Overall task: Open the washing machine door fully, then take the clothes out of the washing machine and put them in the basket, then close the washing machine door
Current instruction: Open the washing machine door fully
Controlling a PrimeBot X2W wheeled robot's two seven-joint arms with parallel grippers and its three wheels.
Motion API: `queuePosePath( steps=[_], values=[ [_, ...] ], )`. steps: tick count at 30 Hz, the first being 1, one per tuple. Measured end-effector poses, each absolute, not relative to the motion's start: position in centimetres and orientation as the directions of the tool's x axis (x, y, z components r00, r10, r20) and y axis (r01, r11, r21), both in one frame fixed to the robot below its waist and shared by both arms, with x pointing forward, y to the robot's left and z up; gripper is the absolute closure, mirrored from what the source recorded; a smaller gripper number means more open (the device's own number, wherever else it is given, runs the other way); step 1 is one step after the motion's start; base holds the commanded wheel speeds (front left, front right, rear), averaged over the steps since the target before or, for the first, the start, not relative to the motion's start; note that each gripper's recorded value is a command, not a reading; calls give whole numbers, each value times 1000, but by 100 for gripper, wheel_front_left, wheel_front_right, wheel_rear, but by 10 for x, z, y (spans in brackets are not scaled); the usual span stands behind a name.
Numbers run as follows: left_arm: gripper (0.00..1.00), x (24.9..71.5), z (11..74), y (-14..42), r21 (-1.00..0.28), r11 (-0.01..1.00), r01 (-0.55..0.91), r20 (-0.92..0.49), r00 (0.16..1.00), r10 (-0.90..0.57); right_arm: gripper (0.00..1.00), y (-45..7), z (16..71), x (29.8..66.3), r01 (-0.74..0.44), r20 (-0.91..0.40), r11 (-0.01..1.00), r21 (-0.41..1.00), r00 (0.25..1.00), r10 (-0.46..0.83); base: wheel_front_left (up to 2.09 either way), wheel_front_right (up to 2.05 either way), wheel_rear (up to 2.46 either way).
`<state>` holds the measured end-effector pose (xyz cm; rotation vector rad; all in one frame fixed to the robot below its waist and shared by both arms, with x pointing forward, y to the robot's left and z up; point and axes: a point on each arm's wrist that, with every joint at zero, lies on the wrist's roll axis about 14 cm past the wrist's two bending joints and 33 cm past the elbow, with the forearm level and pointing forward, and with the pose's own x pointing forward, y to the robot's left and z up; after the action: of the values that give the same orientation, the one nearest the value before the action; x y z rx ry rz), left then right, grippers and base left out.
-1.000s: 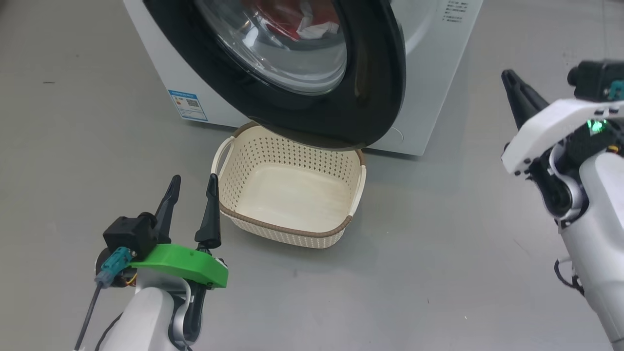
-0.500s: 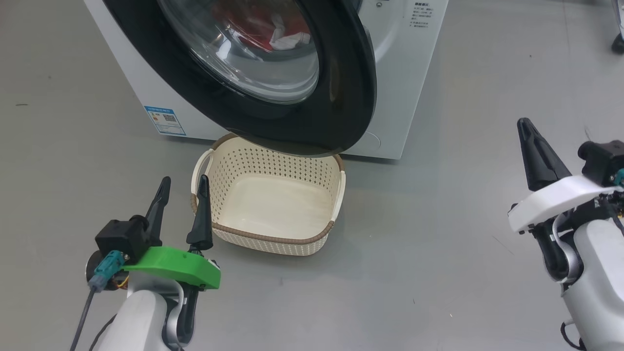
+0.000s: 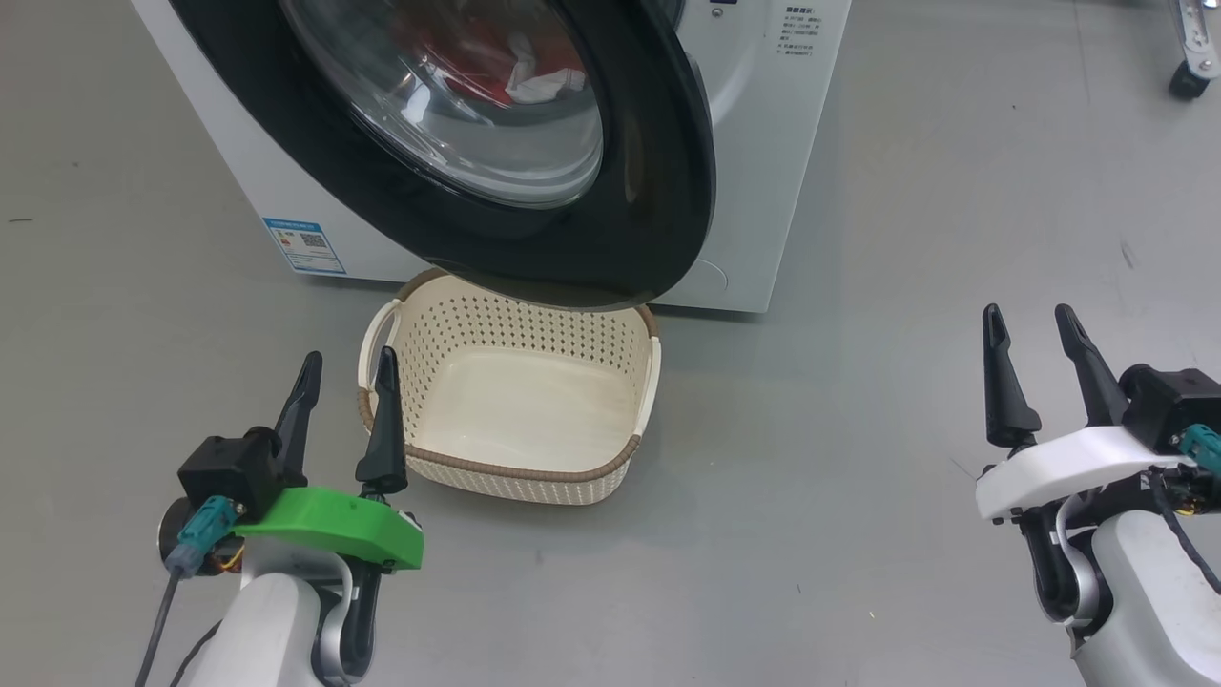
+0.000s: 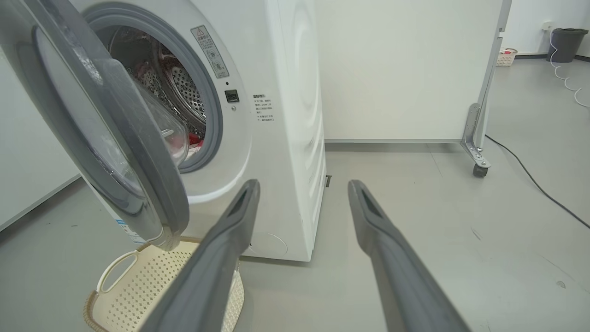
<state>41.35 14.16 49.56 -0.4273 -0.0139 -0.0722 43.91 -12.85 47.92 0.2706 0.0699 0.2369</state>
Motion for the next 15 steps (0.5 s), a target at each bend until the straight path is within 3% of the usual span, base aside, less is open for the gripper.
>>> queuePosePath(
  steps=[15],
  values=[
    [0, 412, 495, 139, -403, 912, 82, 29, 997, -77, 0, -128, 486, 429, -215, -8, 937, 277, 974, 226, 0, 0, 0]
  ],
)
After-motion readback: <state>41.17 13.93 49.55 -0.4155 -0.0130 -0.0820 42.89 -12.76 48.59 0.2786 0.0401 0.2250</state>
